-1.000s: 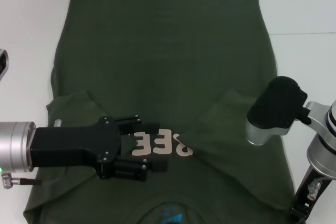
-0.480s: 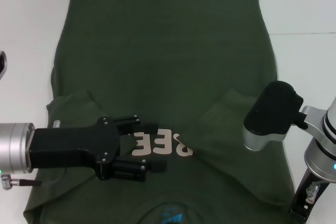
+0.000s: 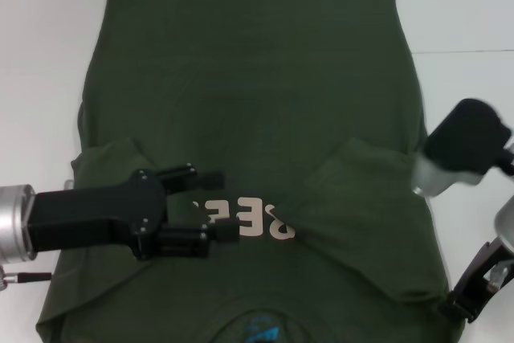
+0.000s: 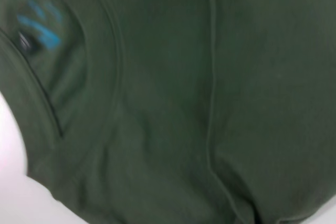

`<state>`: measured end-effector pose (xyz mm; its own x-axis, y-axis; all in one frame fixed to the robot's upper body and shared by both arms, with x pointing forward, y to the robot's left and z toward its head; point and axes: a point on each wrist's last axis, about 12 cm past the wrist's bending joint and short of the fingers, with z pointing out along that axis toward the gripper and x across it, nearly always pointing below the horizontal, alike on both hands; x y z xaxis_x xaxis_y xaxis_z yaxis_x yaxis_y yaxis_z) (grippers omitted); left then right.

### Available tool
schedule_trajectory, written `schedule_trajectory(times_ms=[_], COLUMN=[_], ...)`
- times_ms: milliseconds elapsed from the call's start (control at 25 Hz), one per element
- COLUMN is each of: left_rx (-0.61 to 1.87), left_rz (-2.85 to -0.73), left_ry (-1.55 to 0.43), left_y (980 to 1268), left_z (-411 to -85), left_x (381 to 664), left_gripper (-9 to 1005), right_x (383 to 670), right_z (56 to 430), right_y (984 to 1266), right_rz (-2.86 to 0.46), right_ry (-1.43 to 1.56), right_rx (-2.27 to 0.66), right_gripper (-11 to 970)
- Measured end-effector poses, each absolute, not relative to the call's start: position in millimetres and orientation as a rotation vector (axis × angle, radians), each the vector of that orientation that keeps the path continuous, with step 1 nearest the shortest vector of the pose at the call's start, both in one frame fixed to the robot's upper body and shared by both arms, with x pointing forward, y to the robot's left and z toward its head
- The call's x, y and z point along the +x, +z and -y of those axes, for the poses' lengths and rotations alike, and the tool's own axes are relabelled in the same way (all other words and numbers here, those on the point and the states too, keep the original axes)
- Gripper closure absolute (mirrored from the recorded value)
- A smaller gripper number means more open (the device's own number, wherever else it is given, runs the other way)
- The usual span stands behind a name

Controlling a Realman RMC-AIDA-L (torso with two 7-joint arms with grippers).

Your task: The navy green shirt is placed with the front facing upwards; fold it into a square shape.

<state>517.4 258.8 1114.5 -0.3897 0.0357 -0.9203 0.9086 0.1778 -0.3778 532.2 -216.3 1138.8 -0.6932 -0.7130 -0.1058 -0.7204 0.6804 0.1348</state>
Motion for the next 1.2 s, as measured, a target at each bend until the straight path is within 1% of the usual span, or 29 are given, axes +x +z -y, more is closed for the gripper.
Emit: schedule_trajectory(times_ms=[40, 160, 280, 400, 520, 640, 880, 1120, 1200], left_rx=[0.905, 0.833, 0.73, 0.597, 0.432, 0.312, 0.065, -0.148, -0.175], left_rz=[-1.625, -1.659, -1.757, -1.922, -2.15, -2.328, -2.665, -2.806, -2.828], left_ry=[-1.324, -1.327, -1.315, -1.275, -1.225, -1.197, -1.108, -0.99, -0.958], left_y=[1114.6, 1116.2, 1118.5, 1123.5, 1132.1, 1139.0, 1139.1, 1133.1, 1131.6], left_z=[-260.3, -269.5, -286.3, -309.5, -332.7, -344.5, -357.1, -367.8, -370.2], left_x=[517.2, 517.2, 517.3, 517.1, 514.8, 510.4, 505.0, 505.9, 505.8], left_gripper=[59, 59, 59, 60, 60, 60, 60, 60, 60], right_x=[532.2, 531.7, 530.2, 529.2, 528.8, 528.9, 530.2, 532.9, 533.9], right_z=[216.3, 227.2, 234.1, 238.6, 240.9, 240.2, 237.8, 233.7, 232.5], right_y=[1138.8, 1139.9, 1139.1, 1136.4, 1132.2, 1129.6, 1130.8, 1134.2, 1135.2], right_rz=[-2.839, -2.809, -2.771, -2.746, -2.74, -2.734, -2.717, -2.69, -2.685], right_ry=[0.257, 0.386, 0.489, 0.536, 0.554, 0.577, 0.592, 0.601, 0.598], right_rx=[-1.211, -1.15, -1.112, -1.08, -1.065, -1.068, -1.08, -1.105, -1.115], right_gripper=[916, 916, 916, 917, 917, 917, 917, 917, 917])
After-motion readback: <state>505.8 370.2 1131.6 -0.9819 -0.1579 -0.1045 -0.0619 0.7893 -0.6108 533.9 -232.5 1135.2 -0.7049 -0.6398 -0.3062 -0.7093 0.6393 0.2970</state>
